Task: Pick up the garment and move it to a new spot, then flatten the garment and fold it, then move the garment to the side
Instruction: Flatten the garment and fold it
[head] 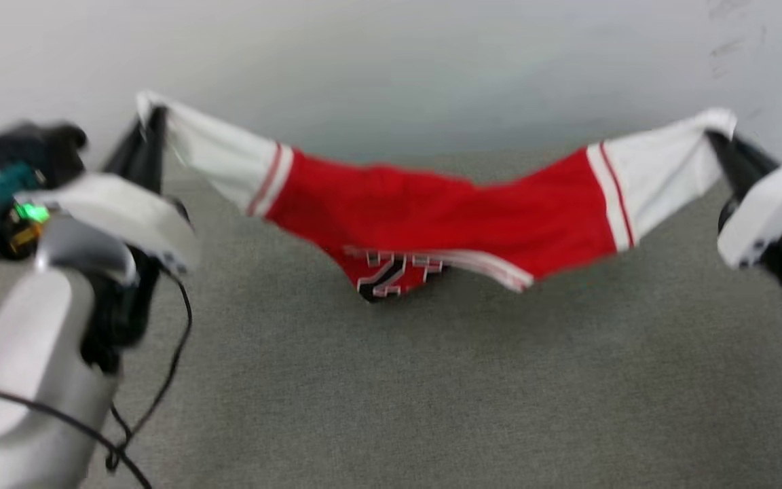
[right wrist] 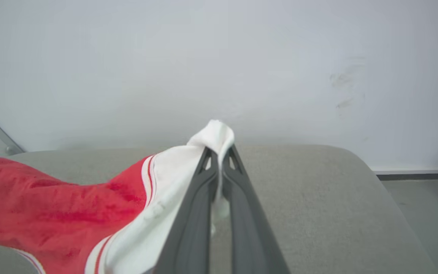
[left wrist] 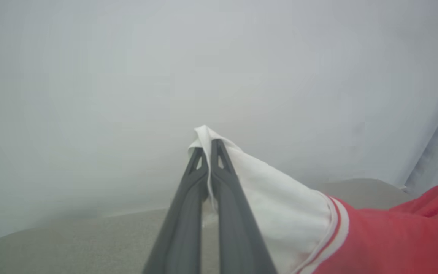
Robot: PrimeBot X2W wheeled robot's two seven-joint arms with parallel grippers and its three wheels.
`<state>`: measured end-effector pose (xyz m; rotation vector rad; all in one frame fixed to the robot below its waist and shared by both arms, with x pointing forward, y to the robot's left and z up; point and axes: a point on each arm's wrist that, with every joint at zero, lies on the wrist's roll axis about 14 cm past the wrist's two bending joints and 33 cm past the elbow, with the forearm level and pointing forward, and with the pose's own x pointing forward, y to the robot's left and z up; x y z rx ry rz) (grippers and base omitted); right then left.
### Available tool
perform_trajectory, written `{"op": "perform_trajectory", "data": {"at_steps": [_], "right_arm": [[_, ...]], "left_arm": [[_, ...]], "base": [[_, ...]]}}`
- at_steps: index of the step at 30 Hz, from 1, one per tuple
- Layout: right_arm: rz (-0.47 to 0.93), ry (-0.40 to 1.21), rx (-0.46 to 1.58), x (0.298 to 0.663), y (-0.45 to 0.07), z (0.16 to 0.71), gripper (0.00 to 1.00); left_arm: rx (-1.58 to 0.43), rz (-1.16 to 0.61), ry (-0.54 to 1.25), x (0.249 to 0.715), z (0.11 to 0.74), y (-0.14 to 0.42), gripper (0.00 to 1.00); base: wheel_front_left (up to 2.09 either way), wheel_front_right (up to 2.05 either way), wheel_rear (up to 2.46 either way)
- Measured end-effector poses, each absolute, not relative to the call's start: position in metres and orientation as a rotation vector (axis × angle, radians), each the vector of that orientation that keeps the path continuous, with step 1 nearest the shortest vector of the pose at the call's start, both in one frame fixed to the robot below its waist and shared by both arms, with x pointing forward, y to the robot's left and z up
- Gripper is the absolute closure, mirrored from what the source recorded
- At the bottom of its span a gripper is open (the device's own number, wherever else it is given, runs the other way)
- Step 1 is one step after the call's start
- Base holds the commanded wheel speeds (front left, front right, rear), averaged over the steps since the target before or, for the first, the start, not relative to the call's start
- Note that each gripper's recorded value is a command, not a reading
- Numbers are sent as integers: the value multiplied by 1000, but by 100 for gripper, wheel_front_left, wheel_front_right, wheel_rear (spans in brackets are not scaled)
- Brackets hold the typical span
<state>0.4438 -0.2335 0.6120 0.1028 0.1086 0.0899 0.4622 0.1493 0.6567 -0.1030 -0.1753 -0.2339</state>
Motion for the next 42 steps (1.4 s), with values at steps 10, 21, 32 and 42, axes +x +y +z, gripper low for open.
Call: {"op": "perform_trajectory", "data": {"at_steps": [10, 21, 32, 42], "right_arm": [[137, -124, 40, 538, -212, 708, 100], [167, -330, -8, 629, -196, 769, 100], [223, -236, -29, 701, -168, 701, 100], [255, 0, 13, 708, -156, 577, 100]], "left_arm": [[-108, -185, -371, 551, 742, 168, 100], [-39, -137, -510, 636, 787, 182, 100], [-63, -118, -370, 710, 706, 189, 100], [-134, -96, -113, 722, 578, 200, 100]], "base": [[0, 0, 0], [0, 0, 0], [0, 0, 0], [0, 0, 0]]}}
